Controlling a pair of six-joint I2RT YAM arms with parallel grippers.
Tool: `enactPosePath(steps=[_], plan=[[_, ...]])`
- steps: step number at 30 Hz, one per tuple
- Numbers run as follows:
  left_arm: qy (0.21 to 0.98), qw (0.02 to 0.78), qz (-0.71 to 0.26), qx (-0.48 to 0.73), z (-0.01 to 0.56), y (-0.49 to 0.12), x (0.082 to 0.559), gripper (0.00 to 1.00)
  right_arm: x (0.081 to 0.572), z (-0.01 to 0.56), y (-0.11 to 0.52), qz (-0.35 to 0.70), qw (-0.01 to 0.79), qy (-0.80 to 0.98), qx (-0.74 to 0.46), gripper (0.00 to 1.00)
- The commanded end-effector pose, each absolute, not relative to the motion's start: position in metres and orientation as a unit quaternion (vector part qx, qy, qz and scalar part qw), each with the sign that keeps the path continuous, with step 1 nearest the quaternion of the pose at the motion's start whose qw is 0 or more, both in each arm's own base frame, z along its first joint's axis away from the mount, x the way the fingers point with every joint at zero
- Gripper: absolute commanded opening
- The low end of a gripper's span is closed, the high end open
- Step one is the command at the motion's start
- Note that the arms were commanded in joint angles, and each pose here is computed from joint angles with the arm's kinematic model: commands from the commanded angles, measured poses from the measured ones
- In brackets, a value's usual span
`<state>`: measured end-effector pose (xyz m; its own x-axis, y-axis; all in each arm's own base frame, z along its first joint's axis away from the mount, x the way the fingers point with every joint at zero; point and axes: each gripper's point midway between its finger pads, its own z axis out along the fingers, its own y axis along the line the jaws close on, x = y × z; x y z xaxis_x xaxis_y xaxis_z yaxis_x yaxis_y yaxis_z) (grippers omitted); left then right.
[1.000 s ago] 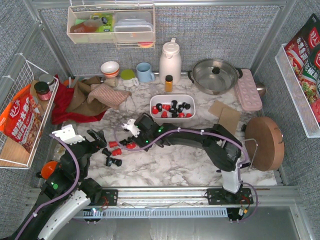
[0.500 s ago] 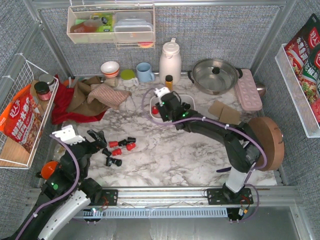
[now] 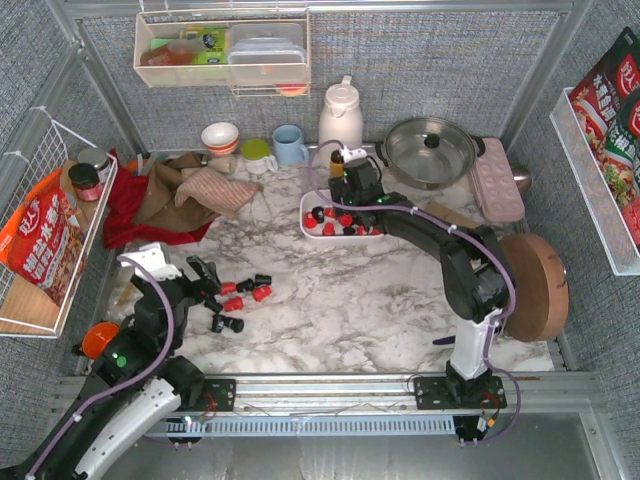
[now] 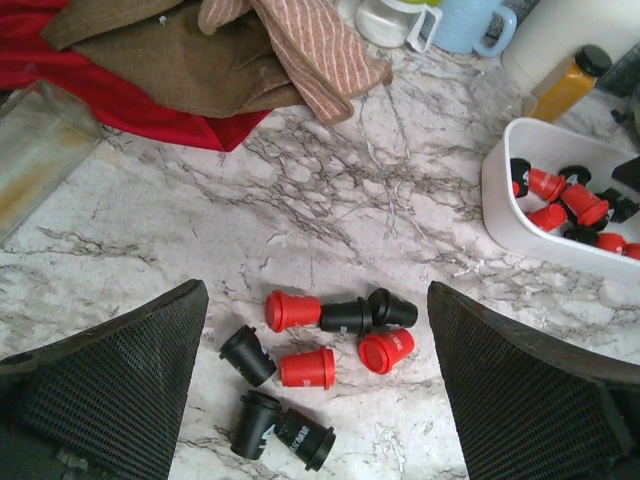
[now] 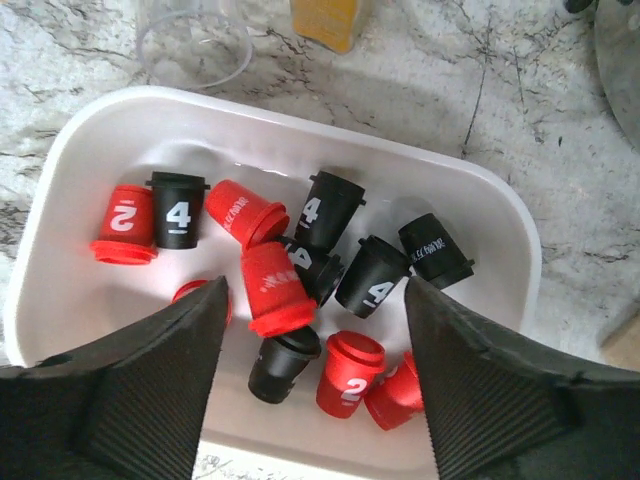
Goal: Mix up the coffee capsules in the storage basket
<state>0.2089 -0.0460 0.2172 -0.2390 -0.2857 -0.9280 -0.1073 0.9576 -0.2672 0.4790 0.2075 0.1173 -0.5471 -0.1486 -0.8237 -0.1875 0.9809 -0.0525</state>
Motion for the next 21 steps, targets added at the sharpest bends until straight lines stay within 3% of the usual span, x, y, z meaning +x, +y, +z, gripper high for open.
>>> enactPosePath(steps=[1, 8, 17, 21], plan=[[0.787, 0.601, -0.076, -0.117, 0.216, -0.052, 0.213, 0.99, 0.467, 0.135, 0.214, 0.043, 0.451, 0.884, -0.116, 0.81], [0.805, 0.582, -0.059, -0.102, 0.204, -0.059, 0.219, 0.99, 0.416, 0.175, 0.216, 0.087, 0.464, 0.867, -0.162, 0.84], [0.804, 0.578, -0.048, -0.127, 0.199, -0.06, 0.228, 0.99, 0.345, 0.163, 0.2, 0.093, 0.47, 0.858, -0.186, 0.84], [0.808, 0.573, -0.044, -0.13, 0.199, -0.068, 0.238, 0.99, 0.337, 0.177, 0.187, 0.065, 0.492, 0.841, -0.217, 0.84]])
